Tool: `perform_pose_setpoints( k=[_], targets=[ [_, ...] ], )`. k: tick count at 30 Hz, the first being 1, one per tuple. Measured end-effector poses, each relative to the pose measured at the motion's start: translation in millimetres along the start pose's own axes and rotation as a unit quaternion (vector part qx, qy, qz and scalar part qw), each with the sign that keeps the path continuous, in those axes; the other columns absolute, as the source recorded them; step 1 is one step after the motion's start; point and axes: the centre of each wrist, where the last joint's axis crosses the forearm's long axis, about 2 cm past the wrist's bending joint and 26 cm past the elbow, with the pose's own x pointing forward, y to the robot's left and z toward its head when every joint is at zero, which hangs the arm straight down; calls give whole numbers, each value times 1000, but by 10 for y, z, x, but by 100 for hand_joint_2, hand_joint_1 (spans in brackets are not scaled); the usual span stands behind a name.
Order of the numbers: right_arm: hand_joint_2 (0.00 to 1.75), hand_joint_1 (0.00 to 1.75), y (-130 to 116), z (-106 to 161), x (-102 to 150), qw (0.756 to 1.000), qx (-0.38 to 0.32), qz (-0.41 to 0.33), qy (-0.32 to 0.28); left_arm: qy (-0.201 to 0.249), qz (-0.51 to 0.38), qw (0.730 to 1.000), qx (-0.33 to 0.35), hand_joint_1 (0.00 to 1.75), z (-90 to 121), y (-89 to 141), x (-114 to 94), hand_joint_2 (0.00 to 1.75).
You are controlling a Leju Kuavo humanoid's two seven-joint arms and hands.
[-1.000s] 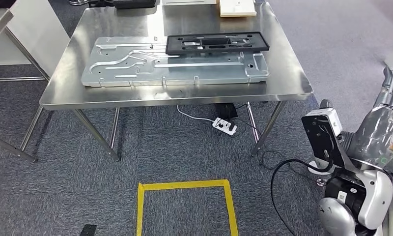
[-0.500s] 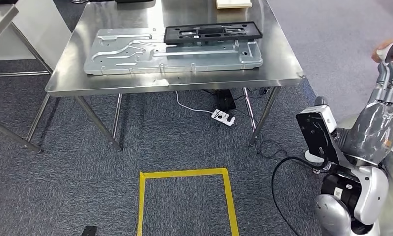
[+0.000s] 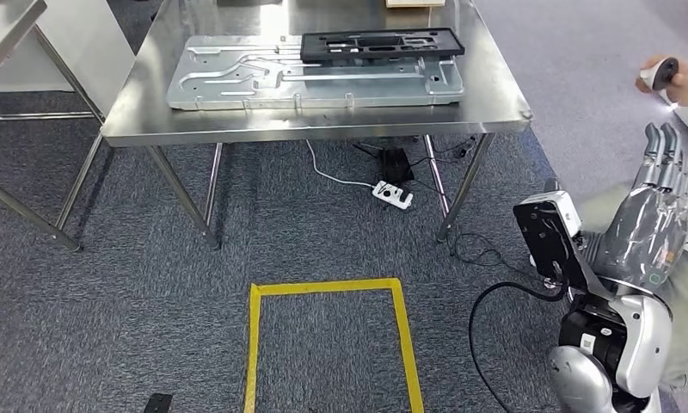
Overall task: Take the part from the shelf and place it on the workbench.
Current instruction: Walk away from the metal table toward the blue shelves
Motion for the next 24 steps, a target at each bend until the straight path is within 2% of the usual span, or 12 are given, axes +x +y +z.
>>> perform_pose_setpoints(
  k=[24],
  targets=[
    [0, 0, -16, 71, -131, 999, 18, 19, 22, -7, -11, 1000, -3, 0, 5, -18, 3, 0]
  ],
)
